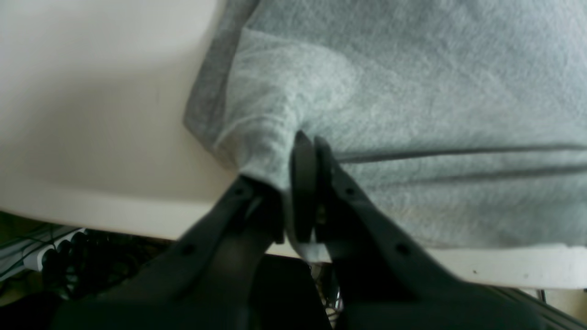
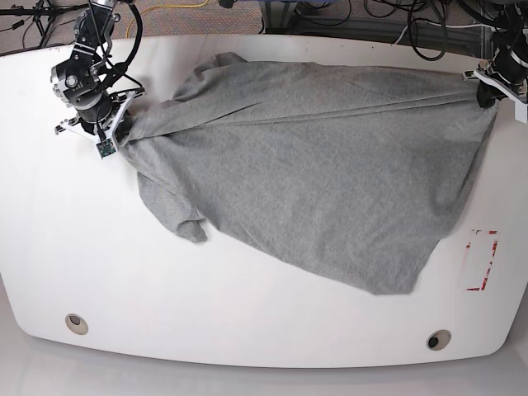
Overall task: Fold the T-shirt properly
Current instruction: 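Lay the stretched shirt down, moving both grippers apart along the table, then open the right gripper and regrasp the shirt corner nearby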
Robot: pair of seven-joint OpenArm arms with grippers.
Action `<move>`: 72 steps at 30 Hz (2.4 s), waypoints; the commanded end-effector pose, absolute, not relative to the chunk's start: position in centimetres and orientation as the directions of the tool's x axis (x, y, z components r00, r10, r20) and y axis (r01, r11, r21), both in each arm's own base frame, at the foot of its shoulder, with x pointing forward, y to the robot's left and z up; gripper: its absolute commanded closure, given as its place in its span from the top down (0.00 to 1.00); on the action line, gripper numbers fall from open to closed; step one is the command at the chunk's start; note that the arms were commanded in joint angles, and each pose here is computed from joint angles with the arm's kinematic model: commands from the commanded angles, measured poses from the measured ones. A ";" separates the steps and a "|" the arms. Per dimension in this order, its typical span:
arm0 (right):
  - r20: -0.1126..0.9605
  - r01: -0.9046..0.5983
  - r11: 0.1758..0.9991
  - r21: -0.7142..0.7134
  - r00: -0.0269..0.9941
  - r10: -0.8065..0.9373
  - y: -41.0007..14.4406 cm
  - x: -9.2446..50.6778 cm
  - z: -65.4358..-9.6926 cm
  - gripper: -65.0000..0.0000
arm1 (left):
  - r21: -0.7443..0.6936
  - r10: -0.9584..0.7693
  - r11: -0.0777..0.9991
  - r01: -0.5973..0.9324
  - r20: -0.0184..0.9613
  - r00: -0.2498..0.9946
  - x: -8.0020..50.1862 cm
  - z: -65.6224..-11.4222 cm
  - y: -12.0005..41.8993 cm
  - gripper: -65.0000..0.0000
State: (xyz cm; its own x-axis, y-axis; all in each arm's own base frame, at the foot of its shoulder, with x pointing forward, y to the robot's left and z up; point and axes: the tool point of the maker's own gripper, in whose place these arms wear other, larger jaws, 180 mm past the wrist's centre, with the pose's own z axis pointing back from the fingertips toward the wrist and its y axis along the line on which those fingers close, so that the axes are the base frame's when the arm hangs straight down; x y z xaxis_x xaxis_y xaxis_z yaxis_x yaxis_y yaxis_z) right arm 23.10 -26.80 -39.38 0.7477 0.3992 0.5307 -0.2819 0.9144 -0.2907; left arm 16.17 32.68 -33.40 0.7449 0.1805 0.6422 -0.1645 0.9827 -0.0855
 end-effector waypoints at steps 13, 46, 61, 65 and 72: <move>0.582 -0.240 0.932 -0.273 0.730 0.359 -24.4 22.5 -38.2 0.00 | -0.050 0.106 0.994 -0.097 0.650 0.752 17.3 -32.7 32.4 0.68; 0.656 -0.139 0.968 -0.207 0.714 0.243 -24.5 19.7 -36.2 0.64 | 0.009 0.032 0.997 -0.072 0.836 0.547 25.7 -25.0 34.2 0.77; 0.779 -0.041 0.990 -0.134 0.613 0.130 -26.1 26.5 -33.9 0.64 | -0.020 0.023 1.000 -0.011 0.883 0.469 29.4 -23.0 32.0 0.77; 0.761 -0.035 0.995 -0.097 0.641 0.097 -26.1 27.6 -34.9 0.63 | -0.013 0.007 1.000 0.009 0.884 0.468 30.0 -23.0 31.3 0.77; 0.724 -0.034 0.997 -0.071 0.686 0.075 -25.9 27.6 -36.1 0.63 | 0.060 -0.062 0.998 0.018 0.872 0.486 31.0 -23.7 30.6 0.77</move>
